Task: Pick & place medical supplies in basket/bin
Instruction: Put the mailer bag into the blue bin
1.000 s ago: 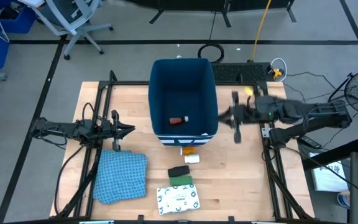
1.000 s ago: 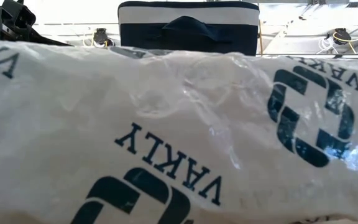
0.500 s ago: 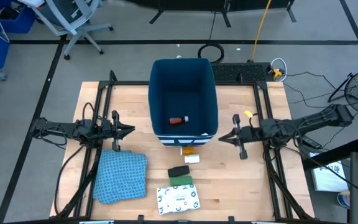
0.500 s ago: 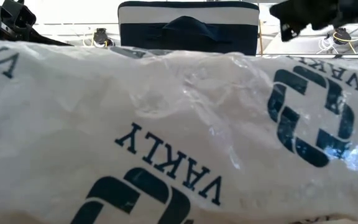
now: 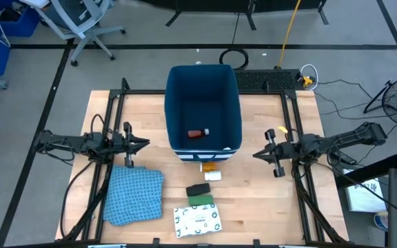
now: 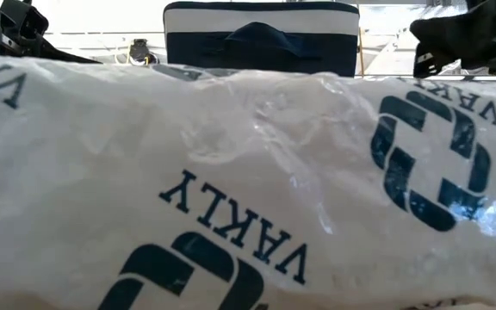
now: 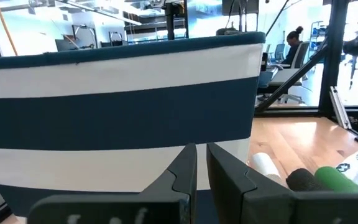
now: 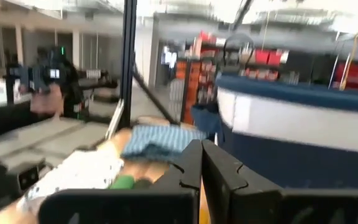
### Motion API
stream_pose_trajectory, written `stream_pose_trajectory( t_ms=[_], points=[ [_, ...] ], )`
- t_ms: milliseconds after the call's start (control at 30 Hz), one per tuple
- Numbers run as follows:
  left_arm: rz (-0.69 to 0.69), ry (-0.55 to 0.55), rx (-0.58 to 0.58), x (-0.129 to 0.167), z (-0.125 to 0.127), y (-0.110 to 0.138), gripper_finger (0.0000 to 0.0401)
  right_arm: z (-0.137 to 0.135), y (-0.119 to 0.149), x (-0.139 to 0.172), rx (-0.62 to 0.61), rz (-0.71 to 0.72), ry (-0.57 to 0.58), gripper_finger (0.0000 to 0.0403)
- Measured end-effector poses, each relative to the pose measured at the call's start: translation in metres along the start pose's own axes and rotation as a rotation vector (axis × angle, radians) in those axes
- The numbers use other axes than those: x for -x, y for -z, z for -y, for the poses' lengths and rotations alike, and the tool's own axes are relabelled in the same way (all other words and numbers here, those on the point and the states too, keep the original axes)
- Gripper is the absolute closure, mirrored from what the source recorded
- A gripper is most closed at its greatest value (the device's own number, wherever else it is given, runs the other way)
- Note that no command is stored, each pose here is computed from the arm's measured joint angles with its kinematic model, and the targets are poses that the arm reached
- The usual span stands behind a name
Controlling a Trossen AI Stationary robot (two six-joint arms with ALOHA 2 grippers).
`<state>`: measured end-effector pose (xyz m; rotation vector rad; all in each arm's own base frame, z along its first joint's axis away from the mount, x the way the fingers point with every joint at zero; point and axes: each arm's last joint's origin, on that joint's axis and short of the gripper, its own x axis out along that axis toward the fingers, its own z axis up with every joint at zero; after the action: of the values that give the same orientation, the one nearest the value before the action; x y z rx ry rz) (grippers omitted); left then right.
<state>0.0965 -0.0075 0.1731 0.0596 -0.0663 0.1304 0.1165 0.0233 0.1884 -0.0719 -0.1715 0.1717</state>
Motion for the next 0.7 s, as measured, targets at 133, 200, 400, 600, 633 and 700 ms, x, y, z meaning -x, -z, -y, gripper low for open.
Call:
stream_pose_trajectory(
  t_ms=[133,200,400,600,633,700],
  points=[
    [0.000,0.000,0.007,0.000,0.000,0.000,0.0359,0.001,-0.007,0.003,-0.024,0.081,0.012,0.0403],
    [0.000,0.000,0.023,0.000,0.000,0.000,0.0359,0.001,-0.006,0.004,-0.029,0.081,0.030,0.0403],
    [-0.002,0.023,0.059,0.000,0.001,0.000,0.0359,0.002,-0.006,0.003,-0.004,0.074,0.061,0.0403],
    [0.056,0.121,0.056,-0.005,0.011,-0.013,0.0359,0.002,-0.005,0.003,0.013,0.070,0.061,0.0403],
    [0.065,0.128,0.058,-0.006,0.013,-0.017,0.0359,0.002,-0.005,0.003,0.013,0.068,0.060,0.0403],
    [0.059,0.144,0.038,-0.011,0.019,-0.024,0.0359,0.002,-0.005,0.003,0.014,0.064,0.059,0.0403]
  ],
)
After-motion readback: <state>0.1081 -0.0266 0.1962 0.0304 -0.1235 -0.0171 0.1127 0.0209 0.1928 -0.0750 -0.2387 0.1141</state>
